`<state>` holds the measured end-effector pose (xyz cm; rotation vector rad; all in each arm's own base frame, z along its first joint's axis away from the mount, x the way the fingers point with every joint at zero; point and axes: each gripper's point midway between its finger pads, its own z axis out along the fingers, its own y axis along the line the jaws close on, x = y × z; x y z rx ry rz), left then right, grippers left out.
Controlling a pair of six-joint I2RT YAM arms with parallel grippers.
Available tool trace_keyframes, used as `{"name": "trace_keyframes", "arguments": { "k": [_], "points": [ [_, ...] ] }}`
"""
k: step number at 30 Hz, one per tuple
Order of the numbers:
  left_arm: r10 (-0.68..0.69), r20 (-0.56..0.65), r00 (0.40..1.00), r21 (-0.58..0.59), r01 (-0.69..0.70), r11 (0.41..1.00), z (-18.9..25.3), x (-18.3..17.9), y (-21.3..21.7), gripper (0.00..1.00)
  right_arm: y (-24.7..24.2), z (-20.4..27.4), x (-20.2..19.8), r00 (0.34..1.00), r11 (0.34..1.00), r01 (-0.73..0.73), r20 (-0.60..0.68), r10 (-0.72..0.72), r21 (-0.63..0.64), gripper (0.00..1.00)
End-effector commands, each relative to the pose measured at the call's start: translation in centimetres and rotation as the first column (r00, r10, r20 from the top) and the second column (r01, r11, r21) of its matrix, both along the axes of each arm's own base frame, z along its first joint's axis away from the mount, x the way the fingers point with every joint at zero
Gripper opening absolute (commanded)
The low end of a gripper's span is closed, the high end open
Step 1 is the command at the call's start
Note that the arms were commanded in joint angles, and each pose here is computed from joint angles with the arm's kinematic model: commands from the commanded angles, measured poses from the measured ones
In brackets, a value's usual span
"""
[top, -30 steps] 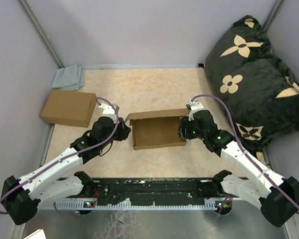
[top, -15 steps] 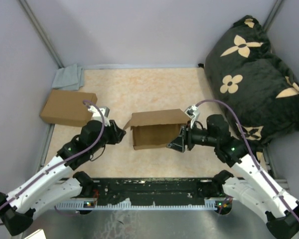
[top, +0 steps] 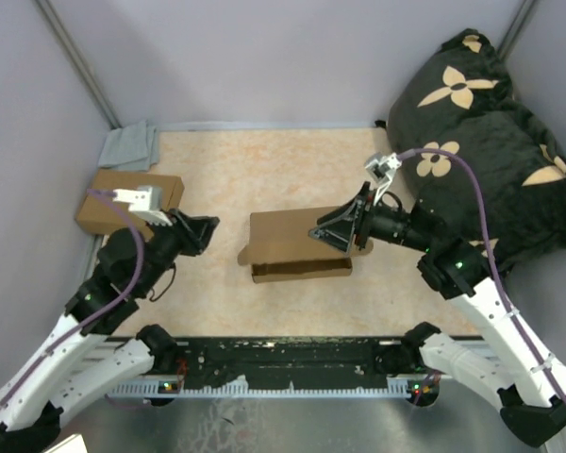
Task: Fold the paper box
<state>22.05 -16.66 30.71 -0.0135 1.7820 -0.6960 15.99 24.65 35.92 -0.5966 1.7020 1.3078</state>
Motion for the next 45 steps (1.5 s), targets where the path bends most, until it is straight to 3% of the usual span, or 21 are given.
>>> {"name": "trace_keyframes", "arguments": {
  "k": [1,5,8,11,16,21,28,33,38,45],
  "points": [
    [0.088,0.125,0.988,-0.082,-0.078,0.994,3.4,-0.4,2.5,0.37,-0.9,4.9,0.4,0.991,0.994,0.076,0.103,-0.083,0.073,0.52],
    [0.063,0.133,0.989,-0.060,-0.055,0.997,2.0,0.8,0.9,0.39,-1.5,2.3,3.9,0.972,0.973,0.230,0.050,-0.229,-0.014,0.55],
    [-0.012,0.011,1.000,0.086,0.011,0.996,-2.4,3.2,-2.7,0.39,-0.9,-1.4,6.4,0.970,0.967,0.239,-0.029,-0.243,-0.087,0.58],
    [-0.075,-0.130,0.989,0.154,0.095,0.983,-6.7,4.8,-6.1,0.39,-1.5,-6.3,9.3,0.940,0.947,0.277,-0.157,-0.302,-0.160,0.57],
    [-0.092,-0.274,0.957,0.184,0.146,0.972,-12.8,6.2,-8.8,0.39,-5.0,-15.2,12.9,0.813,0.799,0.477,-0.161,-0.559,-0.365,0.54],
    [-0.039,-0.399,0.916,0.270,0.157,0.950,-19.1,6.1,-8.5,0.38,-6.2,-22.8,12.9,0.756,0.724,0.449,-0.209,-0.620,-0.523,0.50],
    [0.005,-0.513,0.858,0.342,0.198,0.919,-23.9,5.2,-8.0,0.37,-6.7,-27.7,12.4,0.721,0.684,0.396,-0.254,-0.644,-0.612,0.50],
    [0.084,-0.514,0.854,0.410,0.158,0.898,-24.5,6.3,-7.3,0.37,-6.5,-28.7,12.9,0.714,0.675,0.385,-0.260,-0.650,-0.629,0.50],
    [0.141,-0.399,0.906,0.467,0.068,0.882,-20.9,9.8,-7.1,0.38,-5.6,-26.8,14.7,0.724,0.692,0.424,-0.240,-0.646,-0.585,0.50],
    [0.152,-0.351,0.924,0.413,0.007,0.911,-16.8,15.9,-5.5,0.38,-3.6,-25.0,17.5,0.732,0.719,0.424,-0.259,-0.630,-0.551,0.54]
  ]
}}
